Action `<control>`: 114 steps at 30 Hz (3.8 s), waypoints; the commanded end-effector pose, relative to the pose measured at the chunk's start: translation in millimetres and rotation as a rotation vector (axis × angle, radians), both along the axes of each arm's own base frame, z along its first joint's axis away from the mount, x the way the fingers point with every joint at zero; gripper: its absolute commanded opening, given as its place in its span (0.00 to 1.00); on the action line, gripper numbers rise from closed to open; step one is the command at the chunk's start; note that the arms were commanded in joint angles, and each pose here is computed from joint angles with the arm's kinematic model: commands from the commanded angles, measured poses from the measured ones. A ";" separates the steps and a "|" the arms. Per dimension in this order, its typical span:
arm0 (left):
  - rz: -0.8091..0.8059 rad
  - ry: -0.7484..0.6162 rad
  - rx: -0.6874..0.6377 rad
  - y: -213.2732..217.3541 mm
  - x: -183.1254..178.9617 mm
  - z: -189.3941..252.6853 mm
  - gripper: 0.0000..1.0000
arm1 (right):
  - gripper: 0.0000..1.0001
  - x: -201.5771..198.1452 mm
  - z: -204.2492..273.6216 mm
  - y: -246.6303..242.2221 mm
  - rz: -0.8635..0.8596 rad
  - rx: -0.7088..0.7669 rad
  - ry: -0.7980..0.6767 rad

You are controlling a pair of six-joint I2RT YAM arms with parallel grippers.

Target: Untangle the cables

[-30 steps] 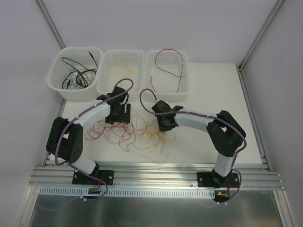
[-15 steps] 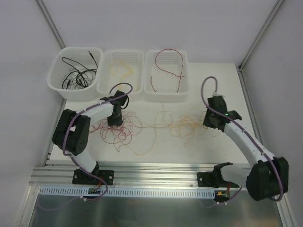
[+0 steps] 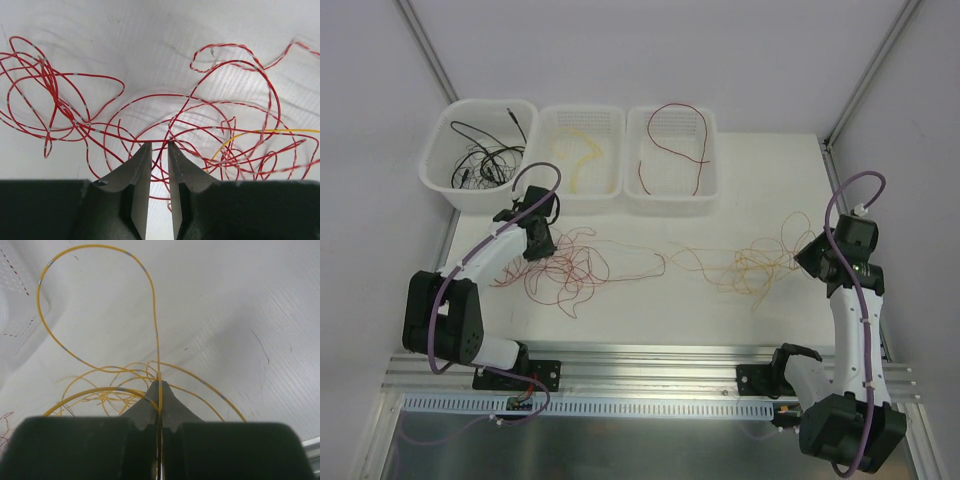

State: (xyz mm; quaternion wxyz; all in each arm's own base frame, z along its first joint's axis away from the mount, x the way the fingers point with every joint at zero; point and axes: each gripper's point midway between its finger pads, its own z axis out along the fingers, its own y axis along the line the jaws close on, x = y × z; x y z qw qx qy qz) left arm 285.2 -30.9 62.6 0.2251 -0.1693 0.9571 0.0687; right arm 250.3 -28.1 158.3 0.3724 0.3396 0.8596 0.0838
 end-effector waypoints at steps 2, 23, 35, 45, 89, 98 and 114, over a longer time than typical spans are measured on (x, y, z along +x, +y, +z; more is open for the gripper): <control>-0.002 -0.052 0.020 11.5 1.2 20.0 0.19 | 0.01 -11.4 4.6 -8.4 -0.048 -0.031 0.011; -0.301 -0.221 -0.221 -52.0 -12.8 84.6 0.62 | 0.73 -9.6 37.1 15.7 0.140 -0.198 -0.002; -0.431 -0.162 -0.406 -155.6 -41.8 64.4 0.78 | 0.71 -6.1 16.7 185.1 0.970 -0.115 -0.054; -0.367 -0.054 -0.415 -162.3 -54.5 -0.4 0.71 | 0.72 36.3 -9.0 276.6 1.295 -0.225 -0.093; -0.216 0.017 -0.335 -109.6 -92.2 -53.9 0.44 | 0.01 74.7 94.3 94.7 0.616 -0.287 -0.141; -0.102 -0.018 -0.385 -93.3 -88.3 -50.2 0.30 | 0.01 2.9 199.2 12.2 0.203 -0.211 -0.372; -0.673 -0.242 -0.644 -229.4 -54.0 98.2 0.99 | 0.01 -13.3 202.9 75.0 0.500 -0.017 -0.433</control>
